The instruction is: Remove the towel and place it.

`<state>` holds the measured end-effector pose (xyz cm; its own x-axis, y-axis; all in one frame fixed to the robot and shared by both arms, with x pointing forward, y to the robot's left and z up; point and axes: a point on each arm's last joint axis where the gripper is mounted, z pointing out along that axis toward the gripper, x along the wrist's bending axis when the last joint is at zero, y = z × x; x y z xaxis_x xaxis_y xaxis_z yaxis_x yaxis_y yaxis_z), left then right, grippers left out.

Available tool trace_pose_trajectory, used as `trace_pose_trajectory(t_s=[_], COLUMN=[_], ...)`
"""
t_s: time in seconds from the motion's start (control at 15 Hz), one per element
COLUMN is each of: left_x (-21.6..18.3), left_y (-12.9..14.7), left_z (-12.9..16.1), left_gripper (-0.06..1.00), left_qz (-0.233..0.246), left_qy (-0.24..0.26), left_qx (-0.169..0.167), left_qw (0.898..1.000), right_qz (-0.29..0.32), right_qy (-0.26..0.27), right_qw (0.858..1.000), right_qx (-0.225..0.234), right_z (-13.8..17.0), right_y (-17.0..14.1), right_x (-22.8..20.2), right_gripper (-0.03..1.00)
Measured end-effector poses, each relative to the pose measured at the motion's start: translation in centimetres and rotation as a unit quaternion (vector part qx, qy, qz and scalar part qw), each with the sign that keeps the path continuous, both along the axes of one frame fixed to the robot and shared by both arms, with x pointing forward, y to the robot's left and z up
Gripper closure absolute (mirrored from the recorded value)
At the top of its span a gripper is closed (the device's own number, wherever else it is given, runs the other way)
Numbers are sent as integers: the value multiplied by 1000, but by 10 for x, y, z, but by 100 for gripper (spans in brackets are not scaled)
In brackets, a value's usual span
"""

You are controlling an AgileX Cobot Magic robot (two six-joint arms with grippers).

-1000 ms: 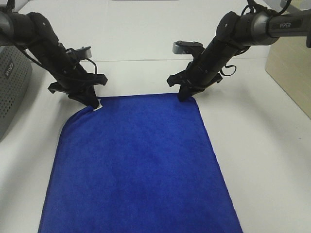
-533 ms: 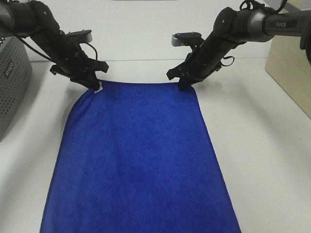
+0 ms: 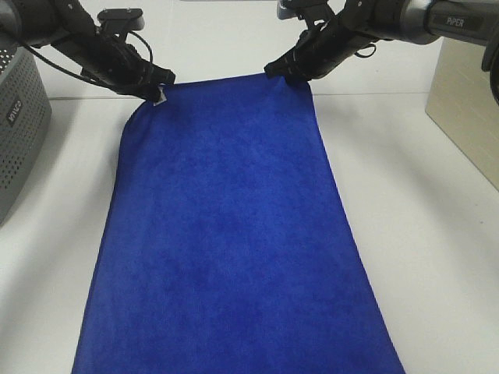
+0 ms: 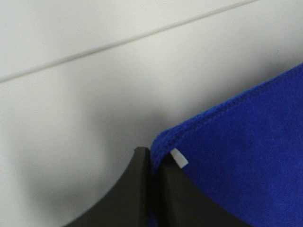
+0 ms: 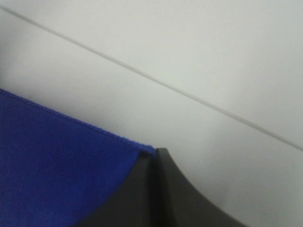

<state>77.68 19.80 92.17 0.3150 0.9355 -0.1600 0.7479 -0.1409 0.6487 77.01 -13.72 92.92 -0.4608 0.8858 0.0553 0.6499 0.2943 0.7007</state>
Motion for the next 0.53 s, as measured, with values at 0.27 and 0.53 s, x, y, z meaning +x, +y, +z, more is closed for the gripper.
trace_pose_trajectory(t_s=[0.27, 0.53], left_x=[9, 19], left_y=[0, -15], left_z=[8, 7], left_gripper=[93, 93], left_qz=[-7, -37], left_qy=[-79, -153], left_qx=[16, 44], left_qw=[997, 987], right_qz=[-16, -29], right_qy=[-46, -71], right_qw=[999, 997], right_qx=[7, 10], right_z=[4, -3], right_y=[1, 0], right_x=[7, 12], right_gripper=[95, 95])
